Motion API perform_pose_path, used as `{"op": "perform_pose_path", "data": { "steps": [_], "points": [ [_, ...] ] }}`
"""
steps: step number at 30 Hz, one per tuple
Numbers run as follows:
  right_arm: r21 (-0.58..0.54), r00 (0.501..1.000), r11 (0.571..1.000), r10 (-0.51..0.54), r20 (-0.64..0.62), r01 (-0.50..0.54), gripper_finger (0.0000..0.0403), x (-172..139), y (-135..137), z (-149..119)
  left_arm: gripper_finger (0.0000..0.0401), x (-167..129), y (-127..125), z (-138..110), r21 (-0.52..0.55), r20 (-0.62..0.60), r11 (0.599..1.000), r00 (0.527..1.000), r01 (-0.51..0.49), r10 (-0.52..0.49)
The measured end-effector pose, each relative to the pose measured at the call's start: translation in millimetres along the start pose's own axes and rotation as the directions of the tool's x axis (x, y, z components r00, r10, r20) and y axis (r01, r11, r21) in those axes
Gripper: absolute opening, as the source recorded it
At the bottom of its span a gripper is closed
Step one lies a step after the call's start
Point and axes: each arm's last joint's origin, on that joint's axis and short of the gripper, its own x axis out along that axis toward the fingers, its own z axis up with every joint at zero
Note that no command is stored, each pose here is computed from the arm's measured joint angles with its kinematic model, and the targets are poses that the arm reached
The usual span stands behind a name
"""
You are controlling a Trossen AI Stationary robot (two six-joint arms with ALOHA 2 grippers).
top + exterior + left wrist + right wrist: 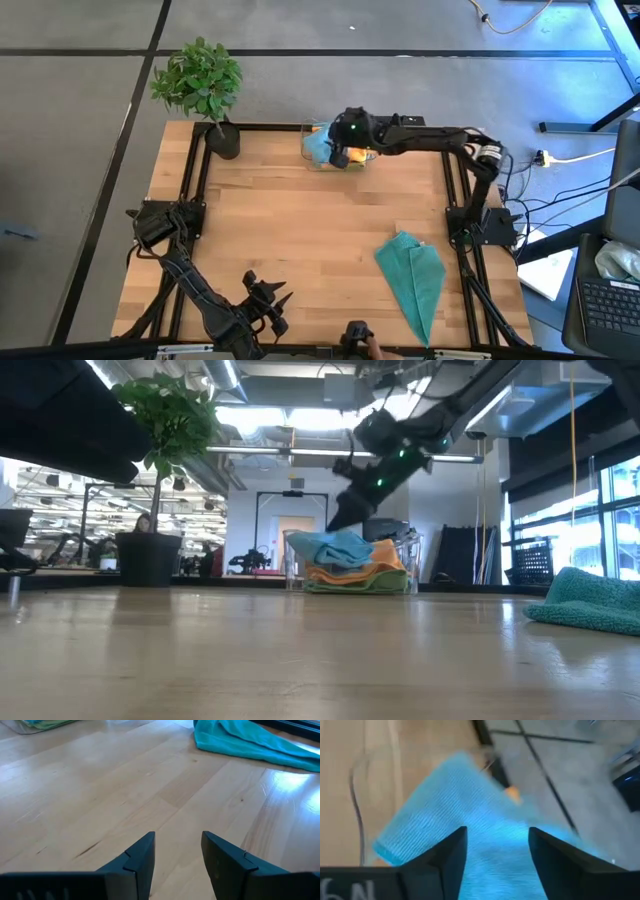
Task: Fold microfiber towels
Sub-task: Put the folded blue microfiber towel into the transparent bin
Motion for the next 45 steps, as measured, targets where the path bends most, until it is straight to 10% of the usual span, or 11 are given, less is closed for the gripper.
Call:
{"op": "perform_pose_path", "data": {
  "steps": [13,28,45],
  "points": [
    [0.018,0.982,1.000,-0.016,-0.186,0.019,0.0112,34,-1,-41,0.0153,4,1,2,0.041,0.003,0.999,1.000,-0.013,0.013],
    [0.020,1.000,1.000,-0.002,0.009,0.002,0.0112,-33,-18,11,0.0153,4,0,2,0.037,0.002,0.999,1.000,-0.009,0.009],
    [0.085,0.993,0.996,-0.021,-0.119,0.032,0.0113,27,-37,-47,0.0153,7,-1,4,0.051,0.003,0.999,1.000,-0.009,0.009]
  ]
}}
